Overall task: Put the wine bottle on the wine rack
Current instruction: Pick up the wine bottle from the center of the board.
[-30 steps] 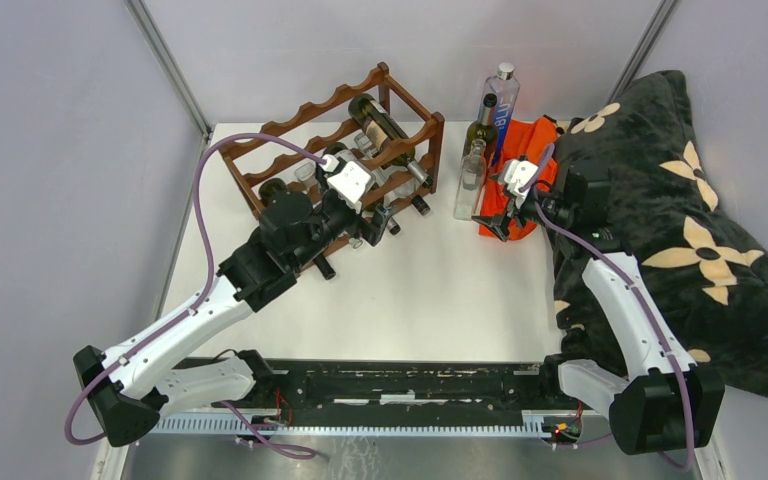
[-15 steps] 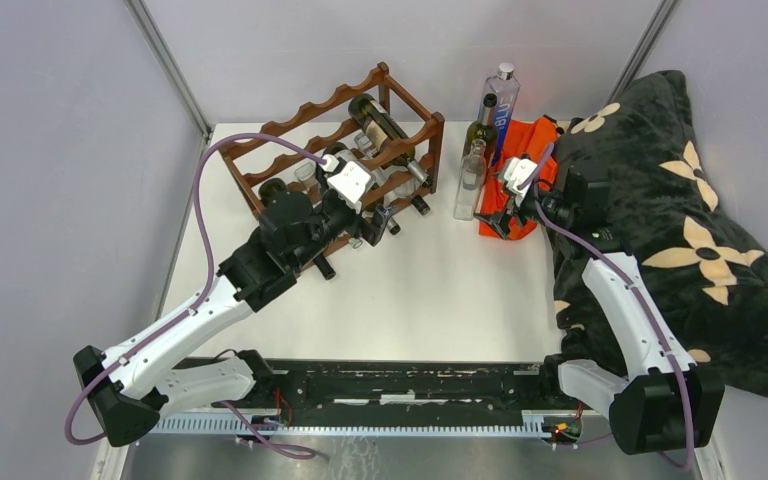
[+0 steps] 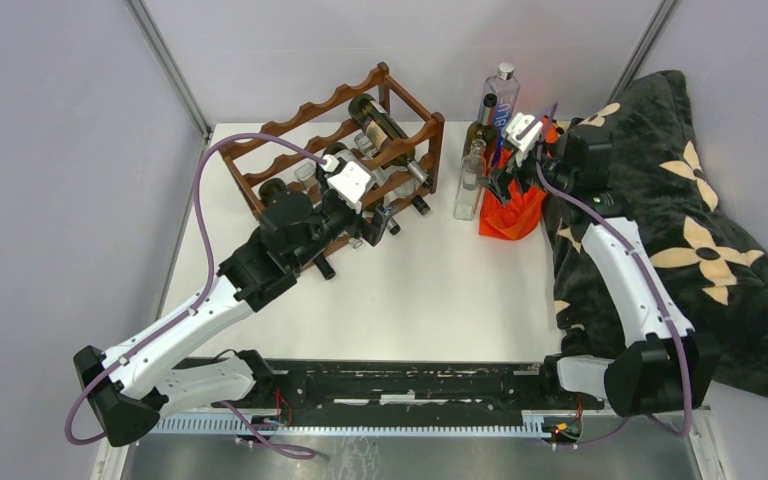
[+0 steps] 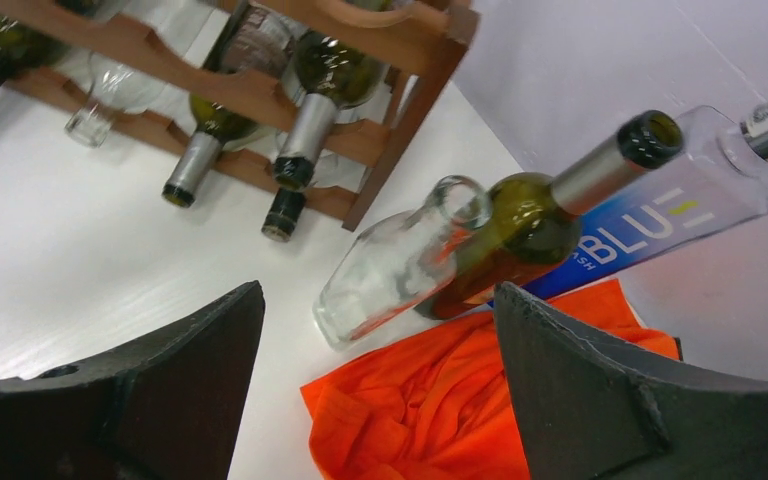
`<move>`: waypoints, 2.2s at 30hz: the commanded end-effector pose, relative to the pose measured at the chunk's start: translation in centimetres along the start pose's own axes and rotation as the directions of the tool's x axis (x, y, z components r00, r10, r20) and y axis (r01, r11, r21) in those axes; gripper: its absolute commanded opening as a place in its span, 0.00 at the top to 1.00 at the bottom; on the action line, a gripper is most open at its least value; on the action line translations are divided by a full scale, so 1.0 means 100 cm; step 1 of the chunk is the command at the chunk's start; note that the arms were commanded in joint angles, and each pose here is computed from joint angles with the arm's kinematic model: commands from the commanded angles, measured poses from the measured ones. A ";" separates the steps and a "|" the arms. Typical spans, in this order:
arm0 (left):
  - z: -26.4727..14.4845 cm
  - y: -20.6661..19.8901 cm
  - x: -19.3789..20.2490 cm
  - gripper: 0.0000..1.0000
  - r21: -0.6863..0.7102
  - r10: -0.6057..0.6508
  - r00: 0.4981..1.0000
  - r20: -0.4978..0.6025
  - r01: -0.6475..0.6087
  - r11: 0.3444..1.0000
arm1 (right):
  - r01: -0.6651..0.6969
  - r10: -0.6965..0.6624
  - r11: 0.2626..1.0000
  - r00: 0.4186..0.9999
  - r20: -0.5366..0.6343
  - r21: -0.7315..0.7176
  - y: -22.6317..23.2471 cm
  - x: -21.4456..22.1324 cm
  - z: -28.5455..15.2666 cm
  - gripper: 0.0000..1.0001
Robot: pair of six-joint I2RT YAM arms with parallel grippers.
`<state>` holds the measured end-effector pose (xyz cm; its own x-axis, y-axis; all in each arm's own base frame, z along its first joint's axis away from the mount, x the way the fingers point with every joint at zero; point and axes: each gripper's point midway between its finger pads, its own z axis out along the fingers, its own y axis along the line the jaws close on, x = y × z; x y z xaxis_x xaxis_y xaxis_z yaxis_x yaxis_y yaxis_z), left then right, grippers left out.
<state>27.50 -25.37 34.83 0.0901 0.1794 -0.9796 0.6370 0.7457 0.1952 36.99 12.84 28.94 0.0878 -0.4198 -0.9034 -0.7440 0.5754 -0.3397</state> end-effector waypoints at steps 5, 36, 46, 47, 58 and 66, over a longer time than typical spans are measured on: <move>0.002 0.005 -0.014 0.00 -0.013 0.025 0.998 0.050 -0.025 1.000 | -0.179 0.184 0.970 0.983 -0.014 0.163 -0.048 -0.014 0.027 0.14; 0.001 0.005 -0.015 0.00 -0.009 0.026 0.998 0.049 -0.026 1.000 | -0.337 0.360 0.910 0.931 -0.055 0.242 -0.056 0.015 0.090 0.56; 0.000 0.005 -0.015 0.00 -0.010 0.029 0.998 0.050 -0.029 1.000 | -0.368 0.388 0.897 0.921 -0.039 0.245 -0.057 0.017 0.095 0.77; 0.000 0.005 -0.016 0.00 -0.011 0.030 0.998 0.050 -0.029 1.000 | -0.369 0.390 0.896 0.920 -0.038 0.247 -0.058 0.018 0.095 0.82; 0.001 0.005 -0.015 0.00 -0.009 0.030 0.998 0.049 -0.029 1.000 | -0.381 0.378 0.903 0.924 0.058 0.198 -0.045 -0.015 0.056 1.00; 0.001 0.004 -0.015 0.00 -0.006 0.028 0.998 0.049 -0.028 1.000 | -0.406 0.392 0.908 0.911 0.128 0.106 -0.017 -0.029 0.019 1.00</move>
<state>27.57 -25.45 34.65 0.0869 0.1835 -0.9792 0.6380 0.7446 0.1961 41.13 13.76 26.17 -0.2912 -0.1355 -0.9470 -0.5719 0.8182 0.0588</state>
